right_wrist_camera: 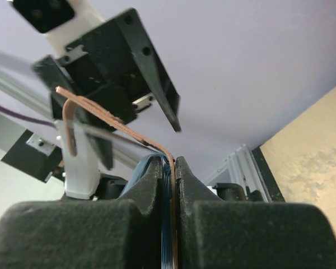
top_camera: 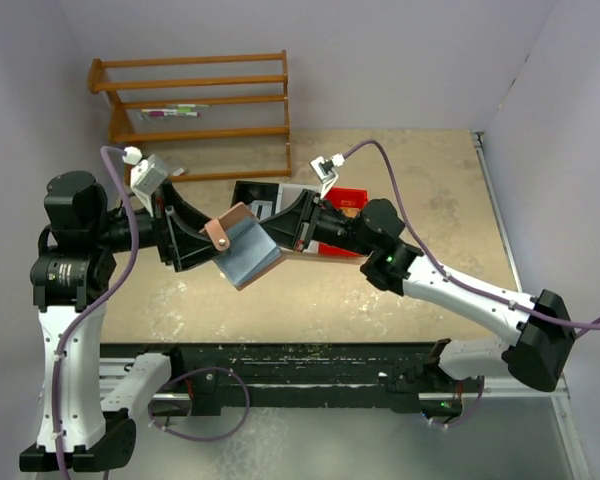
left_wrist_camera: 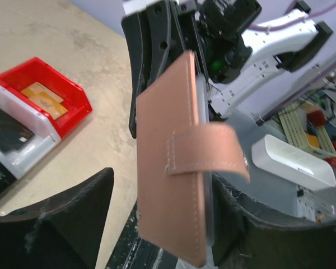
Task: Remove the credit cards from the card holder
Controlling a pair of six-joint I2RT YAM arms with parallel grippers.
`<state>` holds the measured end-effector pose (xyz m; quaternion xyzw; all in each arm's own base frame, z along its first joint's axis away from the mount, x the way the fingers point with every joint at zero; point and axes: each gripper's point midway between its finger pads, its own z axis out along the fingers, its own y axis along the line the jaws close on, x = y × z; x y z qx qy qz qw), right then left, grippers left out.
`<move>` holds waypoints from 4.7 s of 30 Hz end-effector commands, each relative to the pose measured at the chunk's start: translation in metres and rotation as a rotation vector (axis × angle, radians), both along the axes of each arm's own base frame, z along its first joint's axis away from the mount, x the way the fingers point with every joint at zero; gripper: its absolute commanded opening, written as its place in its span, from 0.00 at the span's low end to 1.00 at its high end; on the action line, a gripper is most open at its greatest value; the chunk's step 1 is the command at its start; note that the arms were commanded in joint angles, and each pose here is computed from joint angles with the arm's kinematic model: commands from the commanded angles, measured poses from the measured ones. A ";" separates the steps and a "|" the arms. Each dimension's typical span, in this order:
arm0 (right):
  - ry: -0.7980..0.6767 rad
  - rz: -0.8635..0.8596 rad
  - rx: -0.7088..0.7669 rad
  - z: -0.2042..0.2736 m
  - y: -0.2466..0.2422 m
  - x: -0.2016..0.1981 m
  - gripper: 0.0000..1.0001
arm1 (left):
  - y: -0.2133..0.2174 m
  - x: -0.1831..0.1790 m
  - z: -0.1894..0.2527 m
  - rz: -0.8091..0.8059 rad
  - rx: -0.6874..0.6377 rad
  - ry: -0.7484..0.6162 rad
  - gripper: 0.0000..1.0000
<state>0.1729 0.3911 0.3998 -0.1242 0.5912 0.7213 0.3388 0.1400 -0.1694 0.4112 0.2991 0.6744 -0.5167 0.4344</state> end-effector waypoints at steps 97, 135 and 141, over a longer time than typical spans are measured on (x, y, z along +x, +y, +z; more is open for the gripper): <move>-0.219 -0.058 -0.120 0.037 0.022 -0.047 0.00 | 0.026 0.002 -0.014 0.228 0.212 -0.378 0.59; -0.440 0.231 -0.106 0.044 0.013 -0.039 0.56 | -0.002 -0.017 0.004 0.013 -0.052 -0.015 0.09; -0.409 0.331 -0.034 0.045 0.010 -0.056 0.10 | -0.005 -0.015 -0.004 -0.046 -0.080 0.096 0.13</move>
